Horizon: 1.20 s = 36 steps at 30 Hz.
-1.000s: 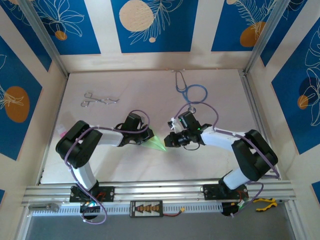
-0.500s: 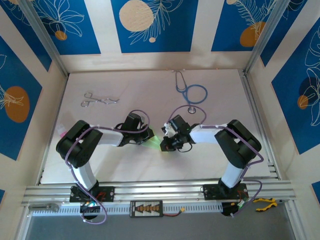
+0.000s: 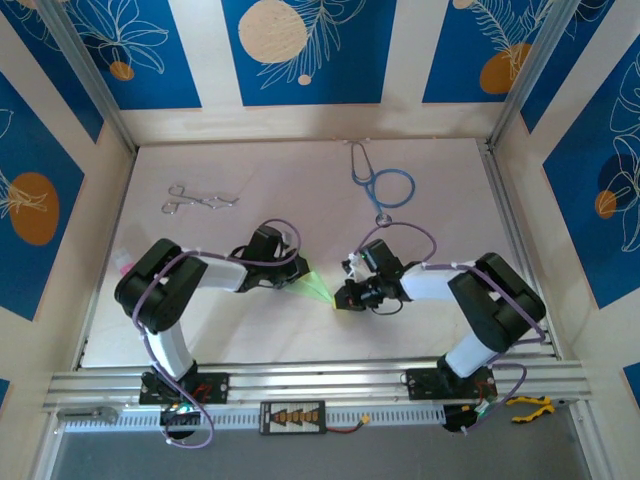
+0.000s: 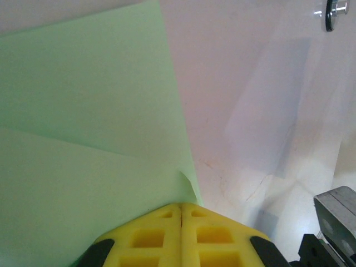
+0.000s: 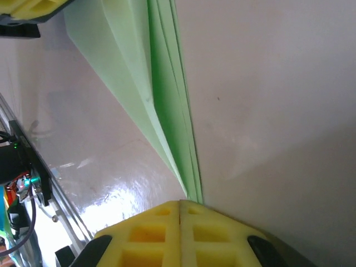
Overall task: Fold a paper plane with a square sheet of paper (pick it up from the middle)
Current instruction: Fourth fold the wing at the center of the table.
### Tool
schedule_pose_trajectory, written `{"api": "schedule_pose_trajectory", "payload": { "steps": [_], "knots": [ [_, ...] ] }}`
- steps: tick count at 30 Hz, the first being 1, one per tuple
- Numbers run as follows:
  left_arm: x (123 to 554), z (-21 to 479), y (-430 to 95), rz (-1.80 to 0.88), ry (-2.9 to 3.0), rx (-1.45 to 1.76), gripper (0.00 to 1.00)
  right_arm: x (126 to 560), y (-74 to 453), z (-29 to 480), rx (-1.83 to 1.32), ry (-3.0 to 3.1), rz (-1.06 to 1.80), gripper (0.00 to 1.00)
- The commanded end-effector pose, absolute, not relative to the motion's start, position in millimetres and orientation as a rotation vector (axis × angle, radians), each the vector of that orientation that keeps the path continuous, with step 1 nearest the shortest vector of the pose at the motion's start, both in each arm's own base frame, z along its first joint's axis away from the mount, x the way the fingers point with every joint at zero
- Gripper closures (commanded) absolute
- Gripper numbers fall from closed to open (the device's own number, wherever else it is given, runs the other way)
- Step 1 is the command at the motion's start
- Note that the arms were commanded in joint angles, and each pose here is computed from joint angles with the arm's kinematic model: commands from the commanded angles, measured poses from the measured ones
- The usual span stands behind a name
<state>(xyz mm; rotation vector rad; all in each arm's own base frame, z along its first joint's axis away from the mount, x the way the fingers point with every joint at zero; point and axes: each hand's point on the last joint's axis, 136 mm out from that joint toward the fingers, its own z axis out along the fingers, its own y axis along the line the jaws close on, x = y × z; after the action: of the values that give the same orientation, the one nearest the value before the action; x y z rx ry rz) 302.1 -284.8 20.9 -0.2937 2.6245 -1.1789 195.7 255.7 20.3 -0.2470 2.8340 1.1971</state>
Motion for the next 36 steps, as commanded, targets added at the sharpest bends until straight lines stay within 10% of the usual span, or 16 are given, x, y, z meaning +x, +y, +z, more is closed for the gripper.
{"api": "schedule_pose_trajectory", "payload": {
  "steps": [1, 36],
  "knots": [
    [296, -6, -277, -1.115, 2.702, -0.262, 0.97, 199, 253, 39, -0.205, 2.792, 1.251, 0.93],
    [313, 55, -264, -1.075, 2.566, -0.356, 0.81, 209, 280, -20, 0.226, 3.076, 1.138, 1.0]
  ]
}}
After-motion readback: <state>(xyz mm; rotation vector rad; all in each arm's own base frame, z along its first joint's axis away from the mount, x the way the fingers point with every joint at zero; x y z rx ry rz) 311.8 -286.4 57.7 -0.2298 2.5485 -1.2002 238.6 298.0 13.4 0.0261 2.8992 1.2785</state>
